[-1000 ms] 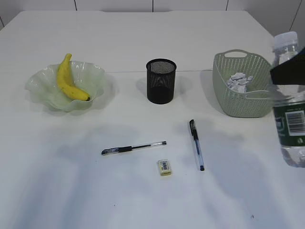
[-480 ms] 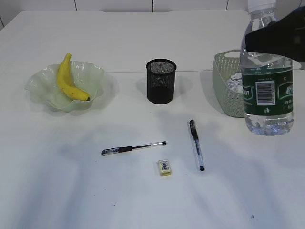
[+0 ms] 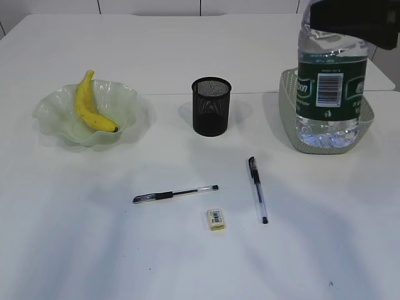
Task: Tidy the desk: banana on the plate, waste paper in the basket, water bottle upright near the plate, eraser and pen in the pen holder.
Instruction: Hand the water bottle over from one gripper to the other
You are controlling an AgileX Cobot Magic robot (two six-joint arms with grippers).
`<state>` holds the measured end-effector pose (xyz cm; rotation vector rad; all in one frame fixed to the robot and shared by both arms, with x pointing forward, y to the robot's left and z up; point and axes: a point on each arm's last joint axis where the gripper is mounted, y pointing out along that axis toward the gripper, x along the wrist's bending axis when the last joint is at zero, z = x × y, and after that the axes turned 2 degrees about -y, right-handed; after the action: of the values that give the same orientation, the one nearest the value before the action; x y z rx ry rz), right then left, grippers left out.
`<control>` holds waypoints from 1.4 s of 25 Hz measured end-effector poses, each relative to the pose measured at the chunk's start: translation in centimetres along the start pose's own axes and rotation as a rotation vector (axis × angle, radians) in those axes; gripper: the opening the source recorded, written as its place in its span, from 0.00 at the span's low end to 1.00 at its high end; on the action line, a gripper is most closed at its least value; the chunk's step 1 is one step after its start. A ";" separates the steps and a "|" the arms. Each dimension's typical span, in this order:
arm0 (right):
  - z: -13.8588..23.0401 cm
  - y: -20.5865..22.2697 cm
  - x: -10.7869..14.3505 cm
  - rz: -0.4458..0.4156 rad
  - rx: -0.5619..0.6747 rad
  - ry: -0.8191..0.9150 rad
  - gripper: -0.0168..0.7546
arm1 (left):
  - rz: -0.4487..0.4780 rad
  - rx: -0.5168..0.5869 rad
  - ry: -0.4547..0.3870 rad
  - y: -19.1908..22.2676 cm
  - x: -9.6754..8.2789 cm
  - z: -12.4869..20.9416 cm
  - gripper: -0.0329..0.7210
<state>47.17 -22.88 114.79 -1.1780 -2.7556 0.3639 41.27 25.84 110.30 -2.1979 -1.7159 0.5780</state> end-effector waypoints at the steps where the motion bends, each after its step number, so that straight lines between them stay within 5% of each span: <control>1: -0.1 0.0 0.1 -0.007 -0.015 -0.005 0.54 | 0.000 -0.004 0.000 0.0 0.0 0.0 0.61; 22: 0.1 2.2 -0.5 -0.136 -0.114 -0.003 0.54 | 0.010 -0.035 -0.026 0.0 -0.1 -0.3 0.61; 28: 0.5 4.5 1.3 -0.231 -0.111 -0.017 0.54 | 0.010 -0.042 -0.026 0.0 -0.1 -0.4 0.61; 35: 0.4 6.9 2.5 -0.254 -0.105 0.005 0.54 | -0.009 -0.217 0.003 0.1 0.1 -1.6 0.61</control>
<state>50.17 -16.57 112.63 -0.8298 -2.9035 0.1907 42.10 25.99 111.60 -2.3313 -1.8641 0.4019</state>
